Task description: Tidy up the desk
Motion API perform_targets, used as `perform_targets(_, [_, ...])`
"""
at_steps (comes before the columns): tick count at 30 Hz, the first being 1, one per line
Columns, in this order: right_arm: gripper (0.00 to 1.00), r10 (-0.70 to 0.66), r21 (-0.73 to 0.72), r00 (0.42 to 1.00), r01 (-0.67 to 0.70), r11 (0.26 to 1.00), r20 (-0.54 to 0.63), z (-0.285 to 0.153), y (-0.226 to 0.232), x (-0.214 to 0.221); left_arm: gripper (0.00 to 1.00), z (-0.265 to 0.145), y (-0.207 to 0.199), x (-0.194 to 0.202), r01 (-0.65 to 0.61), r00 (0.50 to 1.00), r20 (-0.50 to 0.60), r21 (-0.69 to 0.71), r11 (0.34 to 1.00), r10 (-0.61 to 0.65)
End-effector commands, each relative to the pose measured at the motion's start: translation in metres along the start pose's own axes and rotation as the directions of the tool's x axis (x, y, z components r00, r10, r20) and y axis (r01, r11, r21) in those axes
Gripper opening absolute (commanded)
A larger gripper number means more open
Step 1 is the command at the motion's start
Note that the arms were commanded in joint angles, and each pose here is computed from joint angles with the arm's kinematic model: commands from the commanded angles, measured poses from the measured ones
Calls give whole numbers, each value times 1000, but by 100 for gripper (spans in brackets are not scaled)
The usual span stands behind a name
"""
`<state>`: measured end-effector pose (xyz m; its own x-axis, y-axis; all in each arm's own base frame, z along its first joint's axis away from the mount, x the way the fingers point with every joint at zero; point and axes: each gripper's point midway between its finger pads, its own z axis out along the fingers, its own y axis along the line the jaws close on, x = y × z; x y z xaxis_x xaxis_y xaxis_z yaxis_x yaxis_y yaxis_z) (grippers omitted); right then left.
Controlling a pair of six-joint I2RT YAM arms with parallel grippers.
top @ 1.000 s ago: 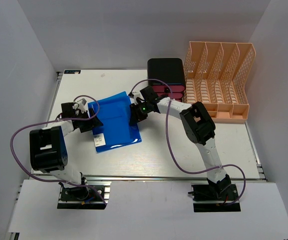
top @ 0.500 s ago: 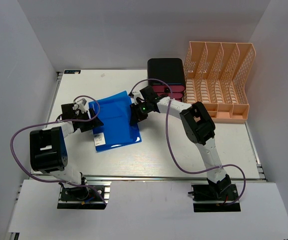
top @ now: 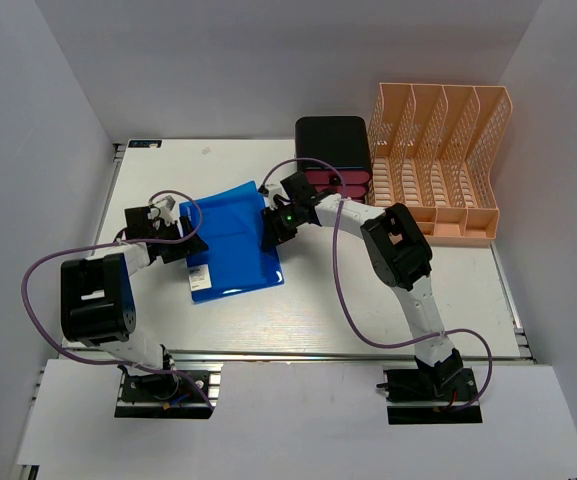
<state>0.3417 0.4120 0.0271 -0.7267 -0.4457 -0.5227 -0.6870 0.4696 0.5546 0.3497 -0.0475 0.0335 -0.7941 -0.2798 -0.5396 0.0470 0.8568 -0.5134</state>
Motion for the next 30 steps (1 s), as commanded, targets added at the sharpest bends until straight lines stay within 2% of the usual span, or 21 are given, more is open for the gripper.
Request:
perform_targets(1, [26,-57,-97,988,43,994,-143,51,37,54,77,1,-77,79,127,955,-294,310,942,-32])
perform_targets(12, [22,-66,-110,987,50,993,-144,55,39,56,77,6,-73,85,141,946,-320,285,948,-44])
perform_targets(16, [21,-82,-109,985,65,992,-153,57,41,57,76,1,-86,91,181,936,-348,368,912,-45])
perform_targets(19, [20,-82,-113,983,64,992,-164,58,42,61,72,-2,-94,97,199,927,-373,408,891,-36])
perform_targets(23, [18,-84,-106,982,67,992,-167,58,42,63,61,-13,-115,101,246,914,-406,524,816,-15])
perform_targets(24, [18,-86,-106,982,69,992,-169,58,44,63,56,-14,-117,101,252,913,-408,536,806,-14])
perform_targets(30, [17,-87,-90,981,72,993,-172,57,39,64,46,-31,-140,105,279,903,-429,638,717,31])
